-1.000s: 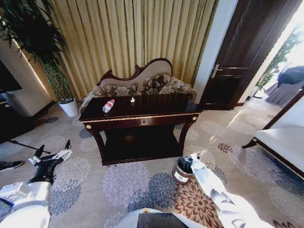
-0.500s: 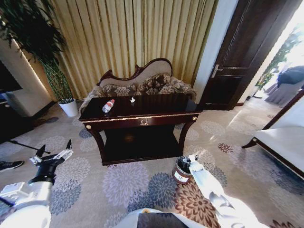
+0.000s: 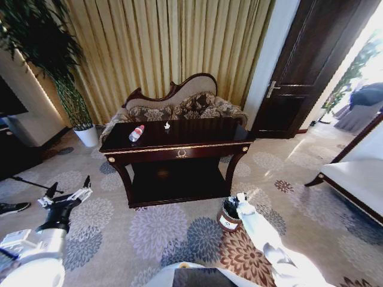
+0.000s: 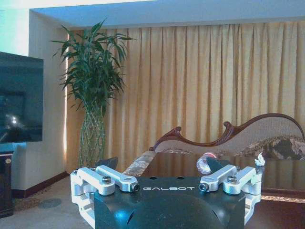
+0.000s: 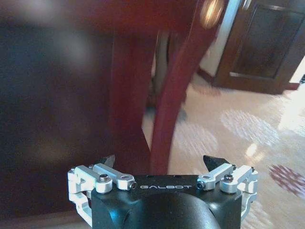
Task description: Move to the front of the table and place the trash on the table into the trash bin.
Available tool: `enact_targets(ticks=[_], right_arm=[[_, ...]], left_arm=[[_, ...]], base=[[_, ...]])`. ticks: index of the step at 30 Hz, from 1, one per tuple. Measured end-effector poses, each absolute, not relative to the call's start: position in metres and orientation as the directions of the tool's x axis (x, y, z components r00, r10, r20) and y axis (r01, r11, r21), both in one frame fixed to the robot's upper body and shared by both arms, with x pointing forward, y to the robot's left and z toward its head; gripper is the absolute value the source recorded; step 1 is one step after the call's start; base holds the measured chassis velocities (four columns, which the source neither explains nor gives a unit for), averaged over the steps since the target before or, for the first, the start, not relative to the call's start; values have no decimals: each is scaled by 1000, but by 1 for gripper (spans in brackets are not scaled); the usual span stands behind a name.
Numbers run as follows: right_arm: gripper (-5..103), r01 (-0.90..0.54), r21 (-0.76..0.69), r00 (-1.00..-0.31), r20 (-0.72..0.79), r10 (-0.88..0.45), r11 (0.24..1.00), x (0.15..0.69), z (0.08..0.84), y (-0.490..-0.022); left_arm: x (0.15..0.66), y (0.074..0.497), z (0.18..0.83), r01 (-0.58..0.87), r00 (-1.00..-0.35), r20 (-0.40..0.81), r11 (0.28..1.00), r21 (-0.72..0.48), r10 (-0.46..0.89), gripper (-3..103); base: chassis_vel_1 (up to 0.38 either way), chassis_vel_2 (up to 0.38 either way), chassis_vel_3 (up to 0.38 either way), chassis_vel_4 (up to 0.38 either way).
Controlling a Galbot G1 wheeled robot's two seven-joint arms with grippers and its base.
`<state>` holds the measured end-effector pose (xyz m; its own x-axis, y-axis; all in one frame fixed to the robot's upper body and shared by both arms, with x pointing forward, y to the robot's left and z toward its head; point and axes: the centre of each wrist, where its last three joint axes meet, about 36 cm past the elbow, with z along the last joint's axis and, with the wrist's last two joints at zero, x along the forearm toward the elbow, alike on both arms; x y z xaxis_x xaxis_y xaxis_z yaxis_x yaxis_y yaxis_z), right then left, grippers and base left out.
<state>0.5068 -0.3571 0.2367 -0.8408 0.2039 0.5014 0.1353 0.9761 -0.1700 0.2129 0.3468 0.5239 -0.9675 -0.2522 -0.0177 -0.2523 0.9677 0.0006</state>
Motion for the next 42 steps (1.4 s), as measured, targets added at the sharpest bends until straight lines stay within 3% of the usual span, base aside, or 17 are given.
enact_targets(ticks=[2,3,5,15,22,42], right_arm=[[100,126,-53,-899,416,137,991,503,314,-355],[100,126,-53,-899,416,137,991,503,314,-355],[100,68,12,-962,265,62,998,484,397,-344],[100,-124,64,-992,29,-126,990,419,528,-309],[100,-184,57,-982,22,-186,981,402,537,-292],[100,-185,54,-982,27,-187,981,405,525,-288]], left_arm=[[214,348,522,-254,-967,-16,967,-3,-254,100],[214,348,522,-254,-967,-16,967,-3,-254,100],[216,347,520,-256,-967,-16,967,-14,-256,100],[220,345,522,-250,-967,-38,968,-31,-251,100],[225,347,528,-238,-969,-62,971,-24,-239,100],[227,347,531,-229,-971,-68,973,-18,-229,100]], base=[[0,0,0,0],[0,0,0,0],[0,0,0,0],[0,0,0,0],[0,0,0,0],[-58,56,47,-52]])
